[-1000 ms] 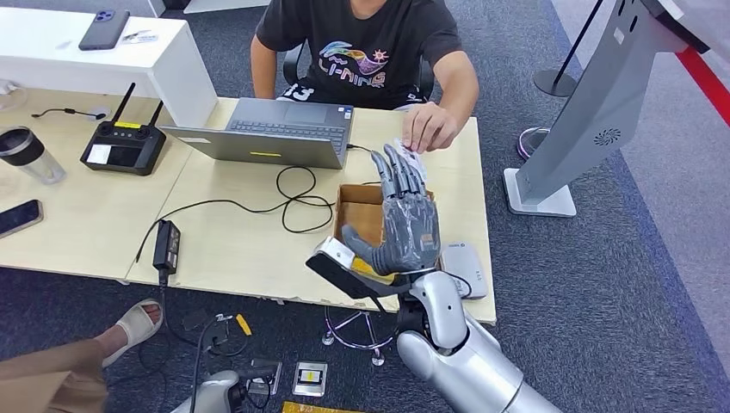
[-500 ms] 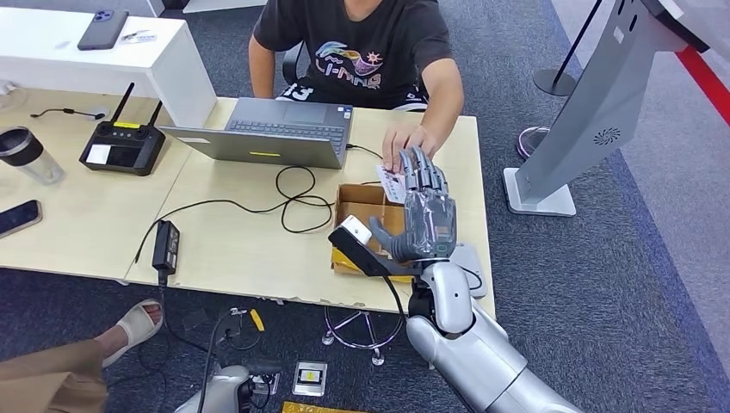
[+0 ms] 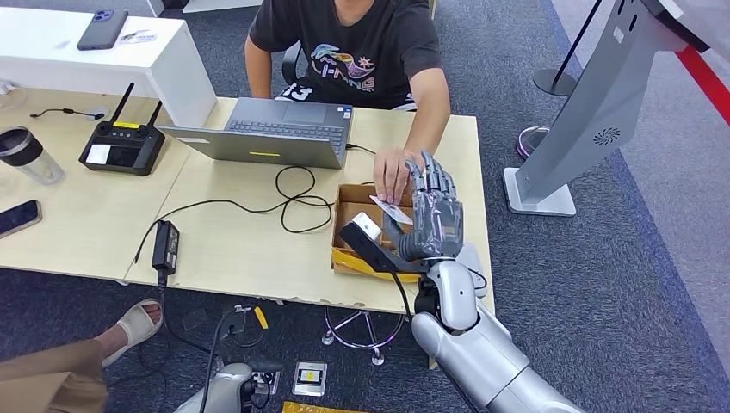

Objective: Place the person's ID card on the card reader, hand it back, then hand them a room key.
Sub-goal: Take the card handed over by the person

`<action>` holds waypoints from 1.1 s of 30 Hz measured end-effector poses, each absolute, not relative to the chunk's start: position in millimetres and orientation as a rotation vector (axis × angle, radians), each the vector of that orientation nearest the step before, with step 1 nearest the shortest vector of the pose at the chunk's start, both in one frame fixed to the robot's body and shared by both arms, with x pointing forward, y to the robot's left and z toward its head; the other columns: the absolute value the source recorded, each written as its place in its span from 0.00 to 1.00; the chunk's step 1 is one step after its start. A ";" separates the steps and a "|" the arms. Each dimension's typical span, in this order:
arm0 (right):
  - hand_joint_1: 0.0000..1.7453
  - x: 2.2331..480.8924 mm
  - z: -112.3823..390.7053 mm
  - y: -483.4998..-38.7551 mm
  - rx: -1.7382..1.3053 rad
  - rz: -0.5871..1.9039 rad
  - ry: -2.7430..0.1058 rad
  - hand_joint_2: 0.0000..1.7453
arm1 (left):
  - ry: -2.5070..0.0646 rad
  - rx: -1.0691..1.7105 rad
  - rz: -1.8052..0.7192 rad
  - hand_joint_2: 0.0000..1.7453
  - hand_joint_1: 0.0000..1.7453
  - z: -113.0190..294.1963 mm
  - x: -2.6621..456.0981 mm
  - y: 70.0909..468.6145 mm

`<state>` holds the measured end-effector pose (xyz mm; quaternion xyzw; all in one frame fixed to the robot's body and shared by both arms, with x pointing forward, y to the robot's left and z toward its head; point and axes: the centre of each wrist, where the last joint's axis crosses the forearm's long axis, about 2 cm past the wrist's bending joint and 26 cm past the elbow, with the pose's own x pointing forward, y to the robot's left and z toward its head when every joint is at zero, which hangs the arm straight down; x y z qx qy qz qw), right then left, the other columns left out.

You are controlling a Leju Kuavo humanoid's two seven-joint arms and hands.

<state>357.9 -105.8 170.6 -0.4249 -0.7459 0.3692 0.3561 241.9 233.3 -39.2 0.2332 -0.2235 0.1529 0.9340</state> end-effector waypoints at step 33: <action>0.97 358.5 165.1 -104.5 -1.105 0.976 -1.934 1.00 | -0.472 0.495 0.283 1.00 0.00 -39.7 240.7 233.2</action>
